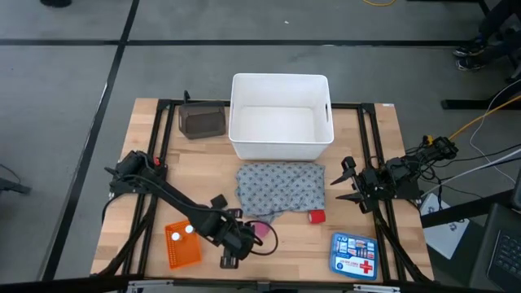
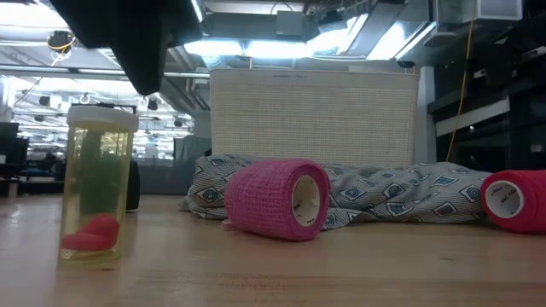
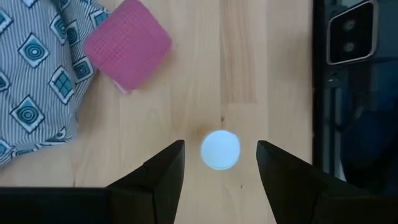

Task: Pick & Place Medicine items
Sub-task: Put the yellow pill bottle into the orange bin

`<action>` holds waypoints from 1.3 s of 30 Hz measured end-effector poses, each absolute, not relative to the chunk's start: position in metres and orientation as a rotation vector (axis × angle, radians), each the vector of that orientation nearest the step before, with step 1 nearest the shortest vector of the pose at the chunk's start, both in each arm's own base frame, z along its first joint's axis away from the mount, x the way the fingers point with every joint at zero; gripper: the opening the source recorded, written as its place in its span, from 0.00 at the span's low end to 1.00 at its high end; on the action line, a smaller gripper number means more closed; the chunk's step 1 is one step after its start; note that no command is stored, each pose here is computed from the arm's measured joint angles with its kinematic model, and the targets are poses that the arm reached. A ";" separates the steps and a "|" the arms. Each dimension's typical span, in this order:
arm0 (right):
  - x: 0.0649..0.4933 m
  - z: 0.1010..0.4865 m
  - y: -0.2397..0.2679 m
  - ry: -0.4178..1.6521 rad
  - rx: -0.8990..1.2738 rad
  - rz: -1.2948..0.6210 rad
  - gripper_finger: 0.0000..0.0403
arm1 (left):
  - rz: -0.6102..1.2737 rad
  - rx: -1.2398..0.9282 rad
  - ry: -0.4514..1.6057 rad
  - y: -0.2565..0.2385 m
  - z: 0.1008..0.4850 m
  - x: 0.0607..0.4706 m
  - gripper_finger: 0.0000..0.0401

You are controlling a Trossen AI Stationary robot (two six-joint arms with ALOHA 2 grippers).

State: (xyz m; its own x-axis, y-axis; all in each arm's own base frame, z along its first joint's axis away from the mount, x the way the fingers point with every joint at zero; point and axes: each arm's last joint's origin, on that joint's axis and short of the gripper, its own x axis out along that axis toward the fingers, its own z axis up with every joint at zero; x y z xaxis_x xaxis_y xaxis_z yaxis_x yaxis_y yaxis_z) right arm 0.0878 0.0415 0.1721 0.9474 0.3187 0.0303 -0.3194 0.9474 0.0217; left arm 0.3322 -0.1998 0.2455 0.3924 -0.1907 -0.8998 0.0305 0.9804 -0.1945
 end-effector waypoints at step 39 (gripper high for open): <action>0.088 0.172 0.042 -0.027 0.026 0.325 0.56 | -0.114 -0.092 1.223 -0.213 0.208 0.339 0.49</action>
State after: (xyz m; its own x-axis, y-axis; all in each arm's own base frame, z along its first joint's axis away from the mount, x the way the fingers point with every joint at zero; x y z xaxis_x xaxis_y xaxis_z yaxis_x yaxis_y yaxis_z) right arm 0.0878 0.0415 0.1721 0.9474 0.3187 0.0304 -0.3194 0.9474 0.0217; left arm 0.3394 -0.2128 0.2085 0.3361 -0.1373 -0.9318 0.0379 0.9905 -0.1323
